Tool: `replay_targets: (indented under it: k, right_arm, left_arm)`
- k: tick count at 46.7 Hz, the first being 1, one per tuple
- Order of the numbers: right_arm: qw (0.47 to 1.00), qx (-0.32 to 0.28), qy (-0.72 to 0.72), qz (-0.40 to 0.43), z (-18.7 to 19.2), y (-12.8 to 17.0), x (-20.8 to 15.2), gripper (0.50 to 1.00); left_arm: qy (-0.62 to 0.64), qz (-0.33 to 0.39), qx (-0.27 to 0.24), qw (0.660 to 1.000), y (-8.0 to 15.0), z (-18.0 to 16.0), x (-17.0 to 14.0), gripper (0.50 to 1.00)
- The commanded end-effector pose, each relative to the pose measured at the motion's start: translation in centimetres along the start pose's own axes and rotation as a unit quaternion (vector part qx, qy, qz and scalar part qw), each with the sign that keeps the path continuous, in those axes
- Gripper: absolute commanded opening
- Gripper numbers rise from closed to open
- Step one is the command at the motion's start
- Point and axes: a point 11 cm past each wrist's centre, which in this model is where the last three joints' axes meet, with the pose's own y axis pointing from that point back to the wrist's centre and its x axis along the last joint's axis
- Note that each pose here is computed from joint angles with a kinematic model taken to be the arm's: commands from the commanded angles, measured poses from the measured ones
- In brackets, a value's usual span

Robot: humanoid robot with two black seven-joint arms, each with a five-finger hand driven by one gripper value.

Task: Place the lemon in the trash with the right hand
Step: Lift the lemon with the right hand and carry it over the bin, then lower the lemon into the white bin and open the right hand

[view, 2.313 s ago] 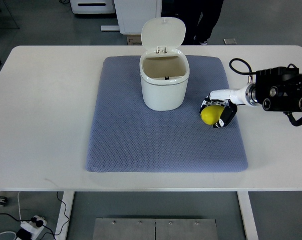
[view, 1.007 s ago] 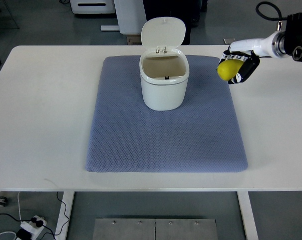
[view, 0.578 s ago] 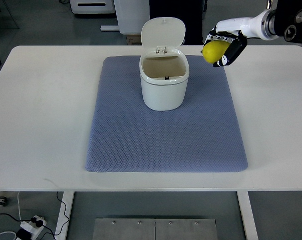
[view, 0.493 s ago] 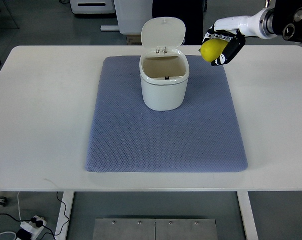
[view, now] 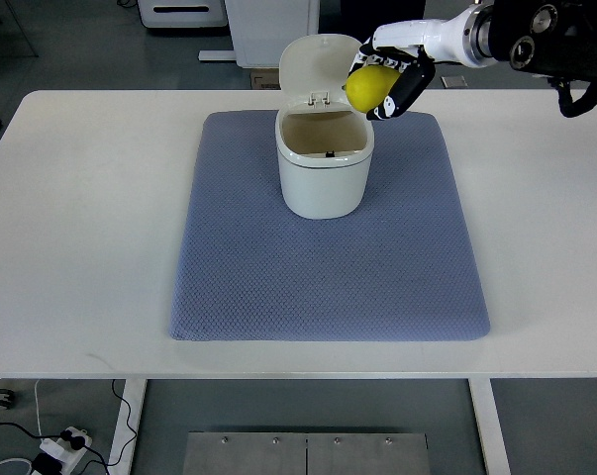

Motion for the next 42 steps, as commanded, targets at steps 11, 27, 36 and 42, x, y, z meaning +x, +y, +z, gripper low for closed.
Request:
replay_targets:
  k: [11,27,36,42]
  right_arm:
    - [1.000,0.025,0.001,-0.009,-3.0,-2.2,-1.3,0.500]
    - [1.000,0.024,-0.001,-0.015,-2.9,-3.0,-2.3,0.500]
    - [0.999,0.026,0.001,-0.019,-3.2,-3.5,-2.8,0.500]
    - [0.999,0.028,0.008,-0.019,-3.8,-4.1,-3.0,0.500]
  left_arm:
    - [0.000,0.000,0.000,1.000,0.0,0.0,0.0,1.000]
    - [0.000,0.000,0.000,1.000,0.0,0.0,0.0,1.000]
    - [0.000,-0.001,0.000,1.000,0.0,0.0,0.0,1.000]
    - [0.000,0.000,0.000,1.000,0.0,0.0,0.0,1.000]
